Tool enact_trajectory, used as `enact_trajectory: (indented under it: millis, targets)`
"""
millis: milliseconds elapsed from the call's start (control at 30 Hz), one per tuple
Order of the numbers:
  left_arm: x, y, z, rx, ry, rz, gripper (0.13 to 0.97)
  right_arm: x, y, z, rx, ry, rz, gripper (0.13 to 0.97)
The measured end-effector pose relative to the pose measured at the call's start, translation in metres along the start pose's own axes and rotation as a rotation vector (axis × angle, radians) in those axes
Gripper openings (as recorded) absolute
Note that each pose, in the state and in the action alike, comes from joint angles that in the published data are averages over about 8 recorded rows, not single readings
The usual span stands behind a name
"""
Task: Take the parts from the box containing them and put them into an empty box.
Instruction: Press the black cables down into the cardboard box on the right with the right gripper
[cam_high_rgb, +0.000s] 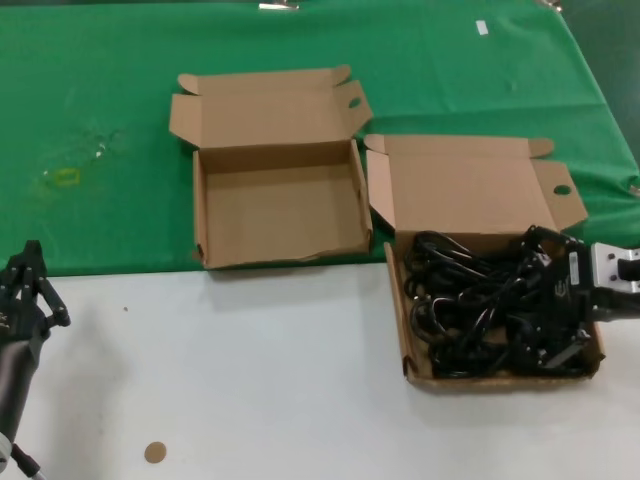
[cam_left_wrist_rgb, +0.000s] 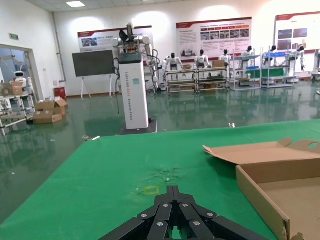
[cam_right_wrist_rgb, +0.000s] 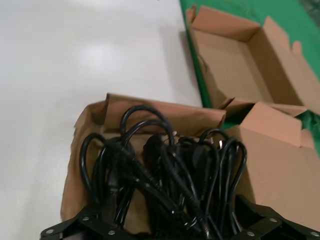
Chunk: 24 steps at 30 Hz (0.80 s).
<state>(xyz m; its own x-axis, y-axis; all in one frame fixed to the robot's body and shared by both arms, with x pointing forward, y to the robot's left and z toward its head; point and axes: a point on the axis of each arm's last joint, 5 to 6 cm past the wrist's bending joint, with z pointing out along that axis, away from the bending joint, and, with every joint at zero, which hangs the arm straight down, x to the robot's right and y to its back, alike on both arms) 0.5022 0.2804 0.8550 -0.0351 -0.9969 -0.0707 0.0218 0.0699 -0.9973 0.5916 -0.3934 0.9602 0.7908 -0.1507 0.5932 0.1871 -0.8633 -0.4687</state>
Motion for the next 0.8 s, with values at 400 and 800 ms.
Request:
enact_trajectory:
  millis: [400,800]
  targets:
    - [0.0000,0.0000,0.000,0.000,0.000,0.000,0.144,0.007,0.001,0.003,-0.032,-0.049,-0.021,0.703]
    - [0.0000,0.0000,0.000,0.000,0.000,0.000,0.144,0.013,0.004,0.003,-0.041,-0.032,-0.022,0.498]
